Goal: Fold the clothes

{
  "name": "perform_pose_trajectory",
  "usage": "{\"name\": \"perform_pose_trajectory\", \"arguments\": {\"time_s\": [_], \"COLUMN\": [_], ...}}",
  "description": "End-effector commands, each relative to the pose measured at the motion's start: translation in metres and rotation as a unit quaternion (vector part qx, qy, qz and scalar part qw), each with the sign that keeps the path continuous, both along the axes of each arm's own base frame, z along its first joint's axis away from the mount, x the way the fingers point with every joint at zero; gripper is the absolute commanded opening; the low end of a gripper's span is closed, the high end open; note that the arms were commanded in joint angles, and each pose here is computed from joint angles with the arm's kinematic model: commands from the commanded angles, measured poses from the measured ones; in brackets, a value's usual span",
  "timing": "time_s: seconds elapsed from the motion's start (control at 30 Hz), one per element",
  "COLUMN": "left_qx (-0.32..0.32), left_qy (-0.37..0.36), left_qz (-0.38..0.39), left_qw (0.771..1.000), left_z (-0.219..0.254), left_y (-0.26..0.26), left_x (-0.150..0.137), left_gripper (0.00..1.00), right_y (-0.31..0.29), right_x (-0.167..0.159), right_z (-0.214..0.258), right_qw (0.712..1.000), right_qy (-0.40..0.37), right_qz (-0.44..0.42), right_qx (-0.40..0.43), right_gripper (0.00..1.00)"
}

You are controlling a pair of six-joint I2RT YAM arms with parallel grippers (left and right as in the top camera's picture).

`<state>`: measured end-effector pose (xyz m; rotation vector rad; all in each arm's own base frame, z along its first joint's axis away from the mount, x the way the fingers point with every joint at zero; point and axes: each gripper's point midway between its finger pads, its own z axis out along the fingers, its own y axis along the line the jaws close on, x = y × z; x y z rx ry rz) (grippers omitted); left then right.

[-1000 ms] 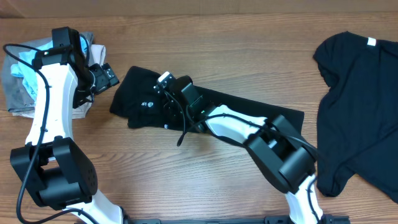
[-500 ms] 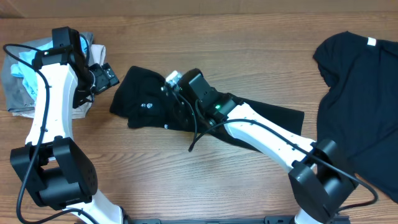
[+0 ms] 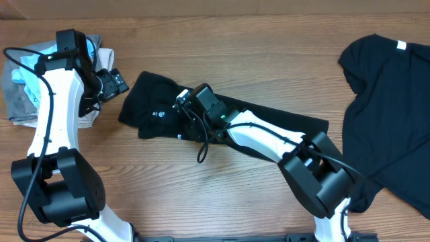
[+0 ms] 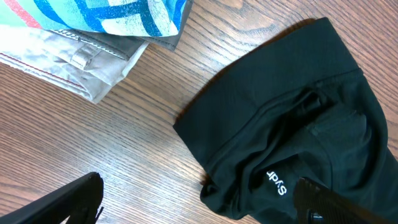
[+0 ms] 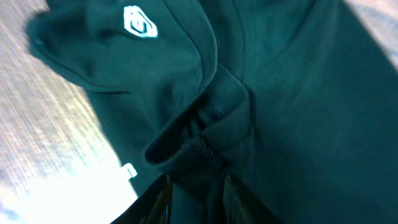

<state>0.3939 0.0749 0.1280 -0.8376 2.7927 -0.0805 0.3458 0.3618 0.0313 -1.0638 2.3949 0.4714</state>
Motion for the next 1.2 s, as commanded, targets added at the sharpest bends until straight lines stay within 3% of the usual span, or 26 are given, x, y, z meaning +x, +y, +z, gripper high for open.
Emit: {"name": "perform_pose_trajectory", "arguments": {"time_s": [0.0, 0.07, 0.17, 0.63, 1.07, 1.17], "left_qx": [-0.003, -0.003, -0.003, -0.003, -0.003, -0.003], "left_qy": [-0.010, -0.010, -0.010, -0.010, -0.010, -0.010], "left_qz": [-0.005, -0.005, -0.005, -0.005, -0.005, -0.005], "left_qw": [1.000, 1.000, 1.000, 1.000, 1.000, 1.000], "left_z": [0.006, 0.006, 0.006, 0.006, 0.006, 0.006], "left_y": [-0.004, -0.004, -0.004, -0.004, -0.004, -0.004], "left_x": [0.003, 0.003, 0.003, 0.003, 0.003, 0.003], "left_gripper": [1.00, 1.00, 1.00, 1.00, 1.00, 1.00], "right_y": [0.001, 0.001, 0.000, -0.041, -0.049, -0.049], "right_x": [0.004, 0.004, 0.005, 0.025, 0.025, 0.032], "right_z": [-0.005, -0.005, -0.006, -0.014, -0.019, 0.003], "right_qw": [1.000, 1.000, 1.000, 0.994, 0.991, 0.989], "right_qy": [0.000, 0.000, 0.001, 0.051, 0.067, 0.059], "right_qz": [-0.001, -0.002, -0.003, -0.096, -0.112, -0.132], "right_qx": [0.005, 0.005, 0.004, 0.000, -0.007, 0.015], "right_gripper": [0.32, 0.31, 0.04, 0.04, 0.04, 0.16]}}
